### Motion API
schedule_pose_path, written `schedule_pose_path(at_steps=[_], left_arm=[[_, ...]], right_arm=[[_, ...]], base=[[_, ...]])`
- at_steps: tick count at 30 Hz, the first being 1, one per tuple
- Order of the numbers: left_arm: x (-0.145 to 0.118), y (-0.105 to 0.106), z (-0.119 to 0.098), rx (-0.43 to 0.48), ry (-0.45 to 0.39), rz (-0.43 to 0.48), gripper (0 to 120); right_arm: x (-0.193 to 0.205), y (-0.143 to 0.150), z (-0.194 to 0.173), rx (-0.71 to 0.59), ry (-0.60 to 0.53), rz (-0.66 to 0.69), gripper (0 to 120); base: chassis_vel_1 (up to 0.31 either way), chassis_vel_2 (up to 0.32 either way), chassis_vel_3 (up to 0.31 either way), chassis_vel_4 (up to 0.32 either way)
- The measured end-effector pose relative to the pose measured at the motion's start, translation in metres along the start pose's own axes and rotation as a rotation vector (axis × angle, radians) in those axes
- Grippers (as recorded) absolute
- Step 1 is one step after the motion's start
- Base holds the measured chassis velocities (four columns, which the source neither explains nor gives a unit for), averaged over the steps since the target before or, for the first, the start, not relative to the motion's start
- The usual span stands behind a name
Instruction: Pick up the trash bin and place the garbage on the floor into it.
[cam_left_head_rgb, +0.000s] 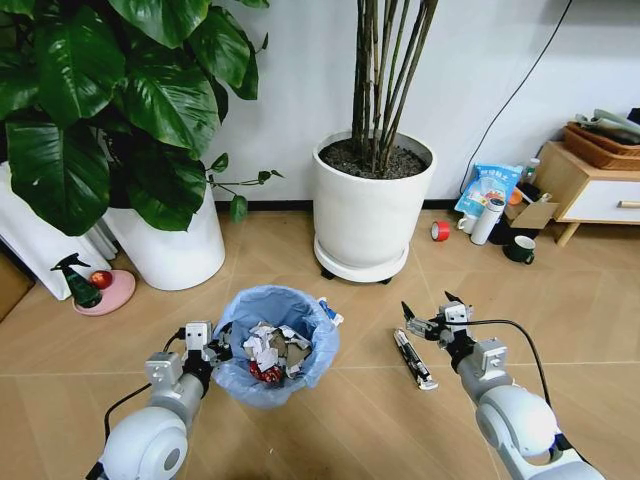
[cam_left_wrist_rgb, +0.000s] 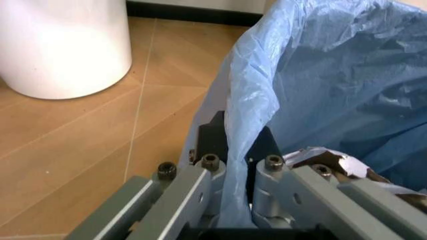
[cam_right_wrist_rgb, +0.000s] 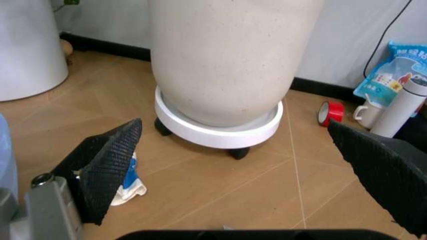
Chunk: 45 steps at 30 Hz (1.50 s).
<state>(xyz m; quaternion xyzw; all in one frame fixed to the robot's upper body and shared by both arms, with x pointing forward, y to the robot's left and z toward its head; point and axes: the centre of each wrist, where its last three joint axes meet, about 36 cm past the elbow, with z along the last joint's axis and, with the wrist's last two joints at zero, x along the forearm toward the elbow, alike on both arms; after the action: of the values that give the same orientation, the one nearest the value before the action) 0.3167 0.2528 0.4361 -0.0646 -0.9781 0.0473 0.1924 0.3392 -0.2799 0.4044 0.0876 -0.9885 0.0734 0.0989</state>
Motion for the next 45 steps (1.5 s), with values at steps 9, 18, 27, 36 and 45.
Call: schedule_pose_path(at_steps=[9, 18, 27, 36, 45], left_arm=[[0.0, 0.0, 0.002, -0.003, 0.002, -0.002, 0], [0.003, -0.002, 0.003, -0.005, 0.0, -0.001, 0], [0.004, -0.001, 0.002, -0.004, -0.006, -0.008, 0], [0.002, 0.002, 0.001, -0.004, -0.012, -0.015, 0], [0.001, 0.003, 0.004, -0.003, -0.004, -0.016, 0]], right_arm=[[0.005, 0.004, 0.005, 0.002, 0.004, -0.004, 100], [0.008, 0.007, 0.007, 0.002, 0.0, -0.01, 100], [0.012, -0.018, 0.051, 0.013, 0.111, -0.075, 100], [0.014, -0.068, 0.136, 0.031, 0.29, -0.152, 100], [-0.002, -0.073, 0.201, 0.012, 0.371, -0.191, 100]], base=[[-0.11, 0.09, 0.101, -0.089], [-0.096, 0.117, 0.095, -0.088], [-0.012, 0.012, 0.013, -0.011], [0.0, 0.0, 0.0, 0.0], [0.0, 0.0, 0.0, 0.0]])
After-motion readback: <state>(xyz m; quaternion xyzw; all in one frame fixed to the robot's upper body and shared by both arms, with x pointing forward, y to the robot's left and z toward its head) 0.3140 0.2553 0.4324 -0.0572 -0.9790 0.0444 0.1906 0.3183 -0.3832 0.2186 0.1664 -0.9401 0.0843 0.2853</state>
